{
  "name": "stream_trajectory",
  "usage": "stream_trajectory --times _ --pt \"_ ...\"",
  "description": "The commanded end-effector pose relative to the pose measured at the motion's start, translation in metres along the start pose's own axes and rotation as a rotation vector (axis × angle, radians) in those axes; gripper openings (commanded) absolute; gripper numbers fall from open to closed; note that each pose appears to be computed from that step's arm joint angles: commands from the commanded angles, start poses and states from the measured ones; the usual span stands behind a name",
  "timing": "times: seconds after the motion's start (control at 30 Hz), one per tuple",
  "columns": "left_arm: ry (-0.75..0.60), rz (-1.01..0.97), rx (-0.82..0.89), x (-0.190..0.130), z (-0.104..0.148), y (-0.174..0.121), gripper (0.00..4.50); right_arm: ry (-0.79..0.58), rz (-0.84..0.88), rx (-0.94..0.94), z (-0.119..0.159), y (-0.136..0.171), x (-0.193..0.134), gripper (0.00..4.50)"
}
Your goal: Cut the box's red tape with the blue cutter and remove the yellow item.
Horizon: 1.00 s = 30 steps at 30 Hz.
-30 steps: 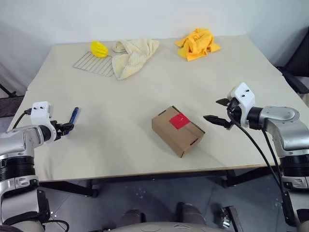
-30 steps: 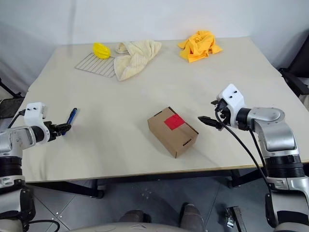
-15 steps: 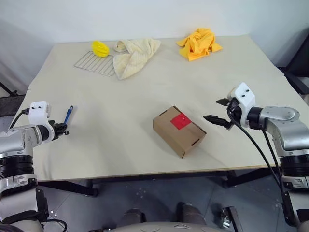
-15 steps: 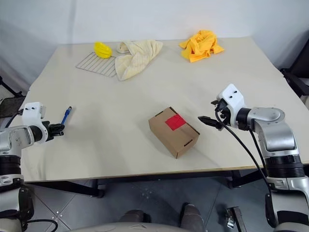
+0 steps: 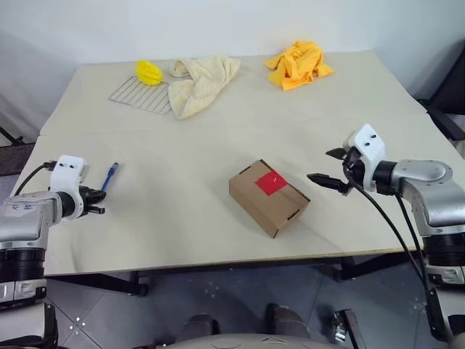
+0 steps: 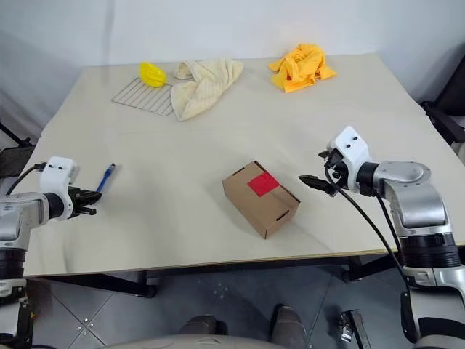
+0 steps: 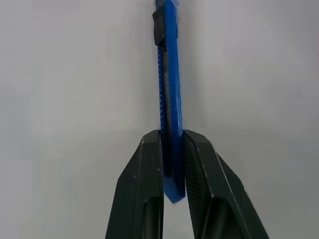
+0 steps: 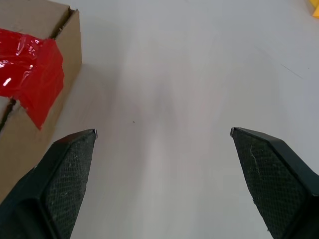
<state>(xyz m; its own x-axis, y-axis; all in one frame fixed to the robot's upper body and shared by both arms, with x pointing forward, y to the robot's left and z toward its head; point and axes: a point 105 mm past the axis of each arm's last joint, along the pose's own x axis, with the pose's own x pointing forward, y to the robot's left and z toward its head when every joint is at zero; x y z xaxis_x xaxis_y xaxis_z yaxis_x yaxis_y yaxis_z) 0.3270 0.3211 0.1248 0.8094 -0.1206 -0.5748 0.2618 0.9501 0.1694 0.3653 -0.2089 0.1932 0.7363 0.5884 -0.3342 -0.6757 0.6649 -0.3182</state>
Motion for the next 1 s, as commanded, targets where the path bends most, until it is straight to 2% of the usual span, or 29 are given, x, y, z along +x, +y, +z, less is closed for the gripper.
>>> stream_trajectory --times 0.03,0.1,0.2,0.3,0.37,0.43,0.5,0.67,0.83,0.93,1.0 --pt "-0.113 -0.211 0.187 -0.007 0.006 -0.046 0.7 -0.047 -0.012 -0.041 0.018 -0.003 -0.012 4.5" --pt "-0.199 -0.277 0.26 -0.017 0.011 -0.063 0.7 -0.048 -0.003 -0.046 0.019 -0.002 -0.013 4.5" --pt "-0.208 -0.329 0.311 -0.024 0.008 -0.072 0.7 -0.048 0.002 -0.049 0.02 -0.001 -0.012 4.5" --pt "-0.285 -0.389 0.409 -0.033 0.015 -0.089 0.7 -0.055 0.017 -0.052 0.023 0.002 -0.01 4.5" --pt "-0.33 -0.395 0.507 -0.038 0.021 -0.1 0.7 -0.066 0.036 -0.062 0.027 0.007 -0.009 4.5" --pt "-0.383 -0.482 0.599 -0.041 0.024 -0.124 0.7 -0.1 0.074 -0.077 0.038 0.016 -0.007 4.5" --pt "-0.43 -0.526 0.627 -0.042 0.028 -0.136 0.7 -0.126 0.102 -0.087 0.046 0.025 -0.006 4.5" --pt "-0.448 -0.515 0.684 -0.037 0.027 -0.137 0.7 -0.141 0.133 -0.091 0.05 0.039 -0.008 4.5" --pt "-0.427 -0.366 0.493 -0.03 0.037 -0.105 0.7 -0.125 0.111 -0.065 0.039 0.04 -0.012 4.5" --pt "-0.373 -0.295 0.381 -0.026 0.037 -0.083 1.28 -0.117 0.105 -0.056 0.034 0.039 -0.013 4.5" --pt "-0.376 -0.269 0.314 -0.028 0.041 -0.074 1.94 -0.115 0.101 -0.055 0.033 0.037 -0.012 4.5"
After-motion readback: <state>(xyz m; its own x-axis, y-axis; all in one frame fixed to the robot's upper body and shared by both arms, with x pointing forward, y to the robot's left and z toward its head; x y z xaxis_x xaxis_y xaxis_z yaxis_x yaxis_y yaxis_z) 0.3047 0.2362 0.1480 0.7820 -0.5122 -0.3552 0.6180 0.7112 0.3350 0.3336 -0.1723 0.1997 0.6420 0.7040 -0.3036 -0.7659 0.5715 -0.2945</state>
